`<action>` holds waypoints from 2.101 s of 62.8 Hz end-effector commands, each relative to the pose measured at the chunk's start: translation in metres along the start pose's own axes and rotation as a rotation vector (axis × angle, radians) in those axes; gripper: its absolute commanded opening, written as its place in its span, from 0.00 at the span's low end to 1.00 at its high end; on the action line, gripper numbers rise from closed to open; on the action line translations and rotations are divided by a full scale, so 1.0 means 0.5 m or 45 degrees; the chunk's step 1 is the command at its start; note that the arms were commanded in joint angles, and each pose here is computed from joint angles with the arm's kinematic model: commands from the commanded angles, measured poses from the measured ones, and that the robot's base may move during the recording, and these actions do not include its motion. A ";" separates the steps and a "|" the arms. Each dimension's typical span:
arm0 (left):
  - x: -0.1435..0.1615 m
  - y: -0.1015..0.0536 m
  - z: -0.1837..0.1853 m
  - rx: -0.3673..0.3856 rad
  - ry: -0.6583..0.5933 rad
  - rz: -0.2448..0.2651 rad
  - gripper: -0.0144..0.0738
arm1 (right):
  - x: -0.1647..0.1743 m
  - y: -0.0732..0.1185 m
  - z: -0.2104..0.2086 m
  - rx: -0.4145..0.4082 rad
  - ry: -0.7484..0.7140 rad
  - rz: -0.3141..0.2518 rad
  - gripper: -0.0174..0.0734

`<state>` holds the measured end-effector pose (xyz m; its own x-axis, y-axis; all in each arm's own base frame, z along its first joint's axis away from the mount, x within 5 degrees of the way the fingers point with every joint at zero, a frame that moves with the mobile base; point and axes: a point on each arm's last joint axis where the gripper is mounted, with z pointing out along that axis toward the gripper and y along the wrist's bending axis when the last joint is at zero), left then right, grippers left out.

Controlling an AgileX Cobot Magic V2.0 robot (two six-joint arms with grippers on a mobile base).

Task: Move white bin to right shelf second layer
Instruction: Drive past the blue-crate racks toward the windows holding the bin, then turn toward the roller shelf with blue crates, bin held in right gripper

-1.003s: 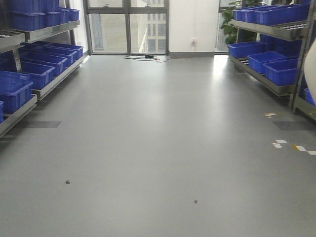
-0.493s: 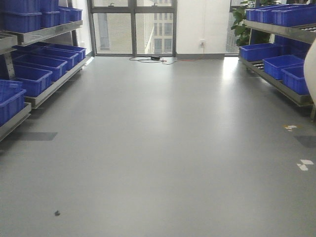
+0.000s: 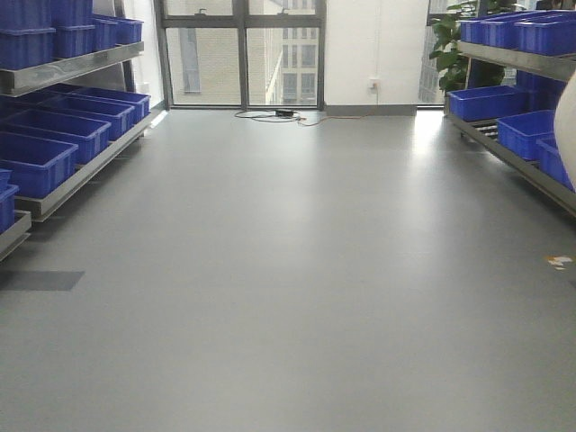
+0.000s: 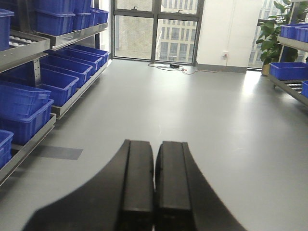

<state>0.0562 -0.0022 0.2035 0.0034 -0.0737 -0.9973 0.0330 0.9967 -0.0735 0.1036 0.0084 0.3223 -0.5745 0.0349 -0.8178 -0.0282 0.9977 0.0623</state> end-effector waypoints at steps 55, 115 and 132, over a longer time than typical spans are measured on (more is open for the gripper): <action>0.001 0.001 -0.001 0.003 -0.099 -0.008 0.26 | -0.032 0.003 -0.012 -0.014 -0.149 0.001 0.25; 0.001 0.001 -0.001 0.003 -0.099 -0.008 0.26 | -0.032 0.003 -0.012 -0.014 -0.149 0.001 0.25; 0.001 0.001 -0.001 0.003 -0.099 -0.008 0.26 | -0.032 0.003 -0.012 -0.014 -0.147 0.001 0.25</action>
<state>0.0562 -0.0022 0.2035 0.0034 -0.0737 -0.9973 0.0330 0.9967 -0.0735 0.1036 0.0084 0.3223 -0.5745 0.0349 -0.8178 -0.0282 0.9977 0.0623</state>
